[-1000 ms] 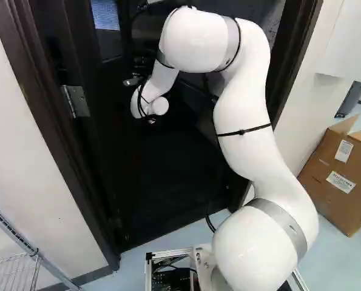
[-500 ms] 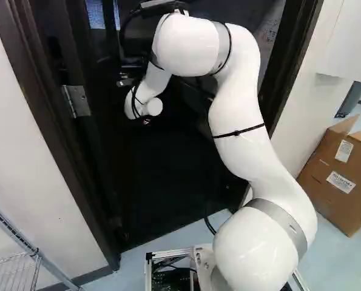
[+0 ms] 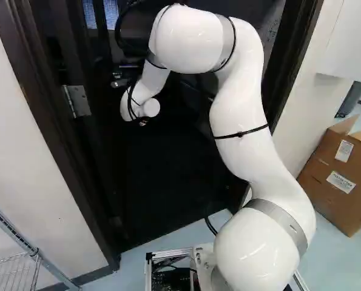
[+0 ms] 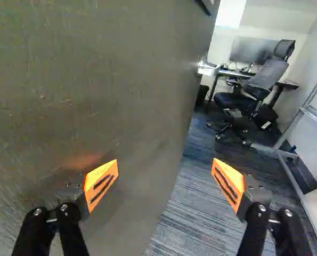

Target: Open the door and move inside

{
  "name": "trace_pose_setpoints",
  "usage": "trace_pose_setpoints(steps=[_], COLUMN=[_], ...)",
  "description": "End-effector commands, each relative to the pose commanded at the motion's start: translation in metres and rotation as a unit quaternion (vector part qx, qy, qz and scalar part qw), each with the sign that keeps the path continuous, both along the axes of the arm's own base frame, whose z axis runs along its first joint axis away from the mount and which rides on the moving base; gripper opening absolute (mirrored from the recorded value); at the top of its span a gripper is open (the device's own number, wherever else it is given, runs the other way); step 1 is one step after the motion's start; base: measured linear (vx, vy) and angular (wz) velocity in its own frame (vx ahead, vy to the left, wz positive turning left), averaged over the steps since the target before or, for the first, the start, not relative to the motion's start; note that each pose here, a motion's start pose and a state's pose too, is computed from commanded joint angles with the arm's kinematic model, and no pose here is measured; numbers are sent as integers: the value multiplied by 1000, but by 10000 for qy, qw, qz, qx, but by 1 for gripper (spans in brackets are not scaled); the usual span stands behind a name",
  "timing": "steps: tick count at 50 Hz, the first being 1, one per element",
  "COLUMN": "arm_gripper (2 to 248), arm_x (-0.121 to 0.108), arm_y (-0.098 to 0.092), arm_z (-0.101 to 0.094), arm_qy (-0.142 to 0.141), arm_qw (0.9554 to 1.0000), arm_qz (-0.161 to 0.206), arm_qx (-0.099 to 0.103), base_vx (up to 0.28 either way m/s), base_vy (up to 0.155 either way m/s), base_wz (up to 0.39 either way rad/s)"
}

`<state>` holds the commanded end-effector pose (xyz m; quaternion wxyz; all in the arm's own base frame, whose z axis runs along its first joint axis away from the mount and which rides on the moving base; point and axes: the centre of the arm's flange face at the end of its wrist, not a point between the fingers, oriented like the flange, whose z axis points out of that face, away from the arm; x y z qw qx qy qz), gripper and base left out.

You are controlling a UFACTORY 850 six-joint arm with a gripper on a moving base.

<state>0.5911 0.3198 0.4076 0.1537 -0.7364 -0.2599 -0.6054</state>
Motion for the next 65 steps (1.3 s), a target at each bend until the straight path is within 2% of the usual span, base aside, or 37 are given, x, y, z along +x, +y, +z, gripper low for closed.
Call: trace_pose_setpoints(steps=[20, 65], arm_gripper=[247, 247], arm_x=[-17, -37], arm_y=[12, 29], arm_z=[2, 3], arm_qy=[30, 13], arm_qw=[9999, 9990], arm_qz=[142, 433], arm_qx=[-16, -101], base_vx=[0, 0], base_vy=[0, 0], base_wz=[0, 0])
